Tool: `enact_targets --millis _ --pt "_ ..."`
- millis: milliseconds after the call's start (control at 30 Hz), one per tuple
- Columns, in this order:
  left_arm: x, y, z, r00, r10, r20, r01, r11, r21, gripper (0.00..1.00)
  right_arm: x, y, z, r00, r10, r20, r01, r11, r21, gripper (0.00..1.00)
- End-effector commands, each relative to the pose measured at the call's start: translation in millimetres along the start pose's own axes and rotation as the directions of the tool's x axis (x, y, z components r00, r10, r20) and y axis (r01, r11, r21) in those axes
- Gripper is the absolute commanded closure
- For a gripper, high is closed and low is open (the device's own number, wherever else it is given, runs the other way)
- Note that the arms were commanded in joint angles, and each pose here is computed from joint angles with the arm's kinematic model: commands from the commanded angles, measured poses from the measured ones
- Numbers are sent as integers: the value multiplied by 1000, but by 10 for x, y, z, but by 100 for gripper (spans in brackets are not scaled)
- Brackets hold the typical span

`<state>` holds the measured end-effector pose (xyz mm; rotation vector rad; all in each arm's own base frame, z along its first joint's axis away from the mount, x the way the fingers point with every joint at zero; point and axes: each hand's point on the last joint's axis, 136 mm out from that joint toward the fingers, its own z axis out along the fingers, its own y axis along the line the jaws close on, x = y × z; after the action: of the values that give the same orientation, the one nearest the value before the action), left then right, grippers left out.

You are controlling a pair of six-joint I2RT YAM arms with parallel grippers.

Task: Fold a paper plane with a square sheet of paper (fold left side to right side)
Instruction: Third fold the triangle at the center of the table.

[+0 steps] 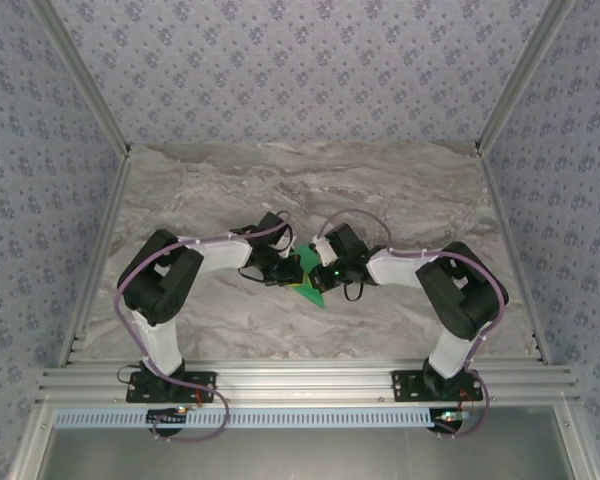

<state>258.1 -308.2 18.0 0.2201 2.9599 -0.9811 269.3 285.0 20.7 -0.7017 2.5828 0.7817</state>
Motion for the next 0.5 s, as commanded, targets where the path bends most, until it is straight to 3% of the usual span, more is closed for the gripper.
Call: enact_targets --millis 0,67,300,467 --pt "154 244 71 999 -29 -26 27 996 -85 98 338 -88 38 990 21 -138 -15 999 46 100" --pt "195 290 66 999 -37 -27 34 995 -97 98 228 -70 -33 993 21 -115 -17 999 39 98" --pt "289 398 81 998 -55 -28 52 992 -115 99 -185 -45 -457 999 42 14 -42 999 20 73" --pt "278 405 90 998 -58 -18 56 992 -113 99 -121 26 -608 998 59 11 -59 998 -6 70"
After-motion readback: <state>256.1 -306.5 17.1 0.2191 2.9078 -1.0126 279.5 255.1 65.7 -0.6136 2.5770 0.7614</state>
